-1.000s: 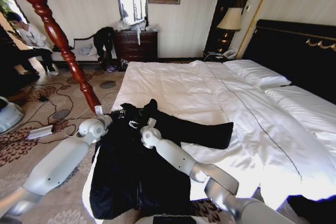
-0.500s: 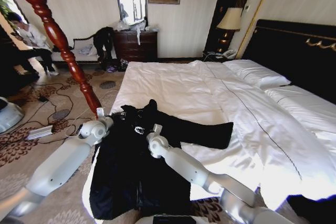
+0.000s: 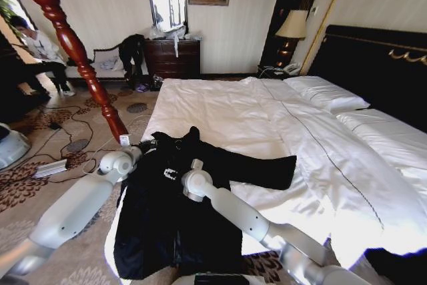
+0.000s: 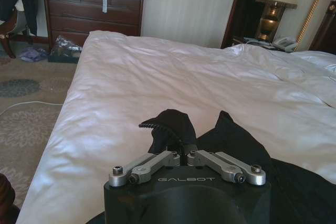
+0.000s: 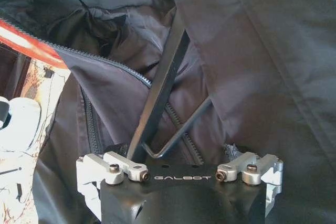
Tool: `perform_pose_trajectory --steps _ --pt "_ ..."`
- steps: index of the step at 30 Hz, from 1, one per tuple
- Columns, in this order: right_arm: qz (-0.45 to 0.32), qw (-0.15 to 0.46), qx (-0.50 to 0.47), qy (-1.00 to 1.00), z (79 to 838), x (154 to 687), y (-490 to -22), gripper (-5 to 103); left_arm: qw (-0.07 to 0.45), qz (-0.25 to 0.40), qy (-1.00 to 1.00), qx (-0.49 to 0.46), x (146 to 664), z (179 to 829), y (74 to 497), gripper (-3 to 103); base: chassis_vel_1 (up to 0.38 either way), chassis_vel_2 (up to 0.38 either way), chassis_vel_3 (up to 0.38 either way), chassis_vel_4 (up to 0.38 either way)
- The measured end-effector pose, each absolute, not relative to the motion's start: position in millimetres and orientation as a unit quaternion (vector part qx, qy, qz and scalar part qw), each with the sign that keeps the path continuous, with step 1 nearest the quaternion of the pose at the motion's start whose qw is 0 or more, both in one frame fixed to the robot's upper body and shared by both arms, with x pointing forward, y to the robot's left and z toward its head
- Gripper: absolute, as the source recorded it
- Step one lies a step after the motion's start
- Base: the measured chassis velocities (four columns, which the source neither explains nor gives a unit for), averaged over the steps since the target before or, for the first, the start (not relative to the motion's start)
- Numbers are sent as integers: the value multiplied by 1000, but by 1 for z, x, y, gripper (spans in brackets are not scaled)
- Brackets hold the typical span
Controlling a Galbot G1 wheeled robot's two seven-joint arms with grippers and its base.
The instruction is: Pick up the clothes from the bed and hang them on the clothes hanger.
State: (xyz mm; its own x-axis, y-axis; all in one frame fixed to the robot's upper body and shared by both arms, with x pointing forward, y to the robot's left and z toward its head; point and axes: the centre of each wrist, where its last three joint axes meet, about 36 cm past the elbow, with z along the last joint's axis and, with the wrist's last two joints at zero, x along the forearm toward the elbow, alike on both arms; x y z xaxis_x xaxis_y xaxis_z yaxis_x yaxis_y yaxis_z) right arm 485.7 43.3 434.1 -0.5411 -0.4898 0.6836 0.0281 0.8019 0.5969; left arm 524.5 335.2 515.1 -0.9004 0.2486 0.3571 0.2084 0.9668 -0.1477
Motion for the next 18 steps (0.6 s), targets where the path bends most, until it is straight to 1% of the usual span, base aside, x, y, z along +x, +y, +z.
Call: perform_pose_trajectory --steps 5,8,18 --pt "-293 434 134 -841 425 495 53 100 194 47 -973 -120 519 512 336 1 0 0 0 0" --pt "-307 407 134 -850 423 506 59 100 194 42 -973 -121 518 510 336 1 0 0 0 0" --pt "-323 377 126 -859 417 529 67 100 193 46 -972 -129 518 509 332 1 0 0 0 0"
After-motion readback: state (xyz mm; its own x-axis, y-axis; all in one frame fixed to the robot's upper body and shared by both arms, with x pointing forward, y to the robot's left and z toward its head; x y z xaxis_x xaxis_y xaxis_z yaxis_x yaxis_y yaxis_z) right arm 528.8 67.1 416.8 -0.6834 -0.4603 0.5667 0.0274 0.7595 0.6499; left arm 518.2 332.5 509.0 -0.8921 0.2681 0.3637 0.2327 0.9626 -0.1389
